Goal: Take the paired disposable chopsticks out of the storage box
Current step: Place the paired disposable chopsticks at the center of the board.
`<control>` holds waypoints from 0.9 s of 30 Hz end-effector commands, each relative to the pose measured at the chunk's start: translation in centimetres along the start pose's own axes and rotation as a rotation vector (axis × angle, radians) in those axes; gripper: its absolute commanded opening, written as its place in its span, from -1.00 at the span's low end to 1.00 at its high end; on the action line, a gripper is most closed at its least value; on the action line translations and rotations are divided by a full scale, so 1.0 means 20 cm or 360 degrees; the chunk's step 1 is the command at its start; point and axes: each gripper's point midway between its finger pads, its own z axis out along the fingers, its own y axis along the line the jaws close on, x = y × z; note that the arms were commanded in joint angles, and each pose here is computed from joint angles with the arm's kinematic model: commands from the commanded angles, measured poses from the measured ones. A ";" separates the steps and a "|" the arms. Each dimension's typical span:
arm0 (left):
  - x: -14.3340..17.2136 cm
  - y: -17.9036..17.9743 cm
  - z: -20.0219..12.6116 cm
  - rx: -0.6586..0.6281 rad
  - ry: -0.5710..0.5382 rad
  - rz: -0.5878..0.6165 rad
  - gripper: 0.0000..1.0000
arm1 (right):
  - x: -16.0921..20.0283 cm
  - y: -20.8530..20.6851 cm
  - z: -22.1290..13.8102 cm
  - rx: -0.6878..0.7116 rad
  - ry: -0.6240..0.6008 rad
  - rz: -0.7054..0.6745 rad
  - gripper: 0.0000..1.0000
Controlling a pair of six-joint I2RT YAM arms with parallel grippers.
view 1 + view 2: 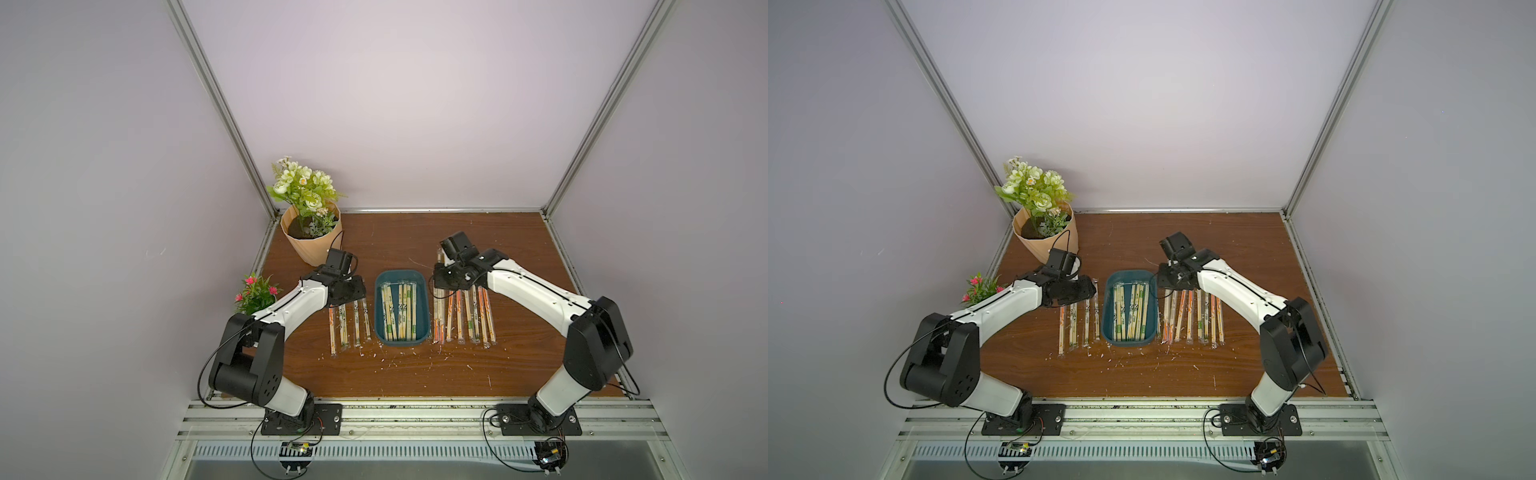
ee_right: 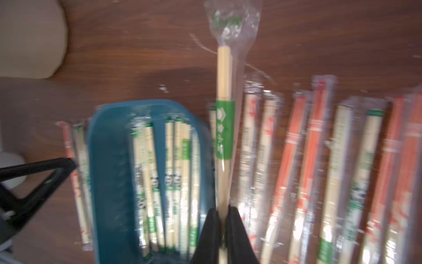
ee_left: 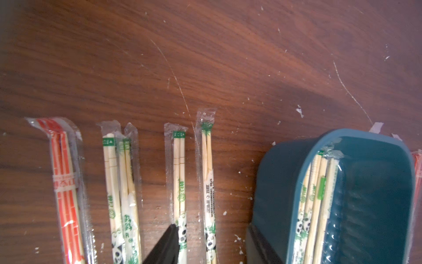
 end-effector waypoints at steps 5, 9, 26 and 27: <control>-0.02 -0.10 0.02 0.0019 0.0000 0.0032 0.01 | -0.03 -0.43 -0.12 0.0209 -0.0115 0.0029 -1.00; -0.02 -0.12 0.02 0.0020 0.0000 0.0040 0.00 | 0.01 -0.69 -0.13 0.0440 -0.0096 0.0079 -1.00; -0.03 -0.13 0.05 0.0020 0.0017 0.0051 0.00 | 0.16 -1.11 -0.01 0.0943 0.0128 0.0062 -1.00; -0.03 -0.13 0.05 0.0020 0.0017 0.0054 0.00 | 0.17 -1.11 0.00 0.0937 0.0130 0.0062 -1.00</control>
